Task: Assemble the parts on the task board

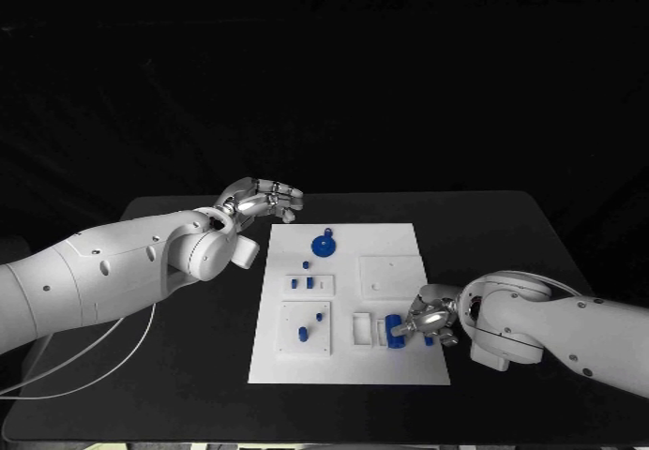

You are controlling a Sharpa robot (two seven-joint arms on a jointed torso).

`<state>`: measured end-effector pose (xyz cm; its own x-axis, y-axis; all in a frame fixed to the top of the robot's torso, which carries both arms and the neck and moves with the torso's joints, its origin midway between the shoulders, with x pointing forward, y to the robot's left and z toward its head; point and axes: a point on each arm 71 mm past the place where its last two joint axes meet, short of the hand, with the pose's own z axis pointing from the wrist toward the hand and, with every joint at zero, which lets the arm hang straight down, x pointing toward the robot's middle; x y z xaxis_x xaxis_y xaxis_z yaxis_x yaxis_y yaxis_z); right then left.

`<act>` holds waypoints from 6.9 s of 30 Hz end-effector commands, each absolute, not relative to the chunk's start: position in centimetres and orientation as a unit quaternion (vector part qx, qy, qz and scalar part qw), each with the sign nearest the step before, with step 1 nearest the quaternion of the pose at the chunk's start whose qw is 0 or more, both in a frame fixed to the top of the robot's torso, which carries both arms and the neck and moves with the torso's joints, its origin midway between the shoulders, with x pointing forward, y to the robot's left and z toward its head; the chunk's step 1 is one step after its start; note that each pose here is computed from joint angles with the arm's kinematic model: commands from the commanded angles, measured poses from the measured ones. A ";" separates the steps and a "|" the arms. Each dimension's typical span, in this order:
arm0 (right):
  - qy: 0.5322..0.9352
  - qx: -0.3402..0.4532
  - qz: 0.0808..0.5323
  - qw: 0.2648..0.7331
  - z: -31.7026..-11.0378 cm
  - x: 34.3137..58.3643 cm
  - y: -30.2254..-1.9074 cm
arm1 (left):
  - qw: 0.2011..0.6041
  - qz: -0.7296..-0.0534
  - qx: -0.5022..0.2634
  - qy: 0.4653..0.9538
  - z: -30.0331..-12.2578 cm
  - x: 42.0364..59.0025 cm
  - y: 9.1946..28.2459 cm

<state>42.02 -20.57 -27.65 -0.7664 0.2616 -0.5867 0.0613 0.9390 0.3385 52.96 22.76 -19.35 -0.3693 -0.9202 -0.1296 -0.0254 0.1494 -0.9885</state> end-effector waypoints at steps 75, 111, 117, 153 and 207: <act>0.918 0.098 0.192 0.333 -28.3 41.9 -15.1 | 0.410 -0.542 -0.373 0.633 -19.3 52.8 22.5; 0.915 0.086 0.203 0.338 -28.6 41.8 -14.8 | 0.408 -0.542 -0.372 0.633 -19.3 52.8 22.5; 0.914 0.061 0.237 0.323 -28.5 41.1 -14.8 | 0.409 -0.541 -0.373 0.633 -19.3 52.8 22.6; 0.923 0.039 0.217 0.316 -28.9 41.2 -14.7 | 0.412 -0.540 -0.373 0.631 -19.3 52.8 22.7; 0.924 0.015 0.217 0.315 -28.9 41.0 -14.6 | 0.411 -0.537 -0.376 0.633 -19.3 52.8 23.0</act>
<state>41.15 -14.86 -28.87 -0.7936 0.1977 -0.5754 -0.0774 0.9053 0.4177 52.85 23.25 -19.40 -0.3687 -0.9209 -0.1268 -0.0355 0.1503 -0.9880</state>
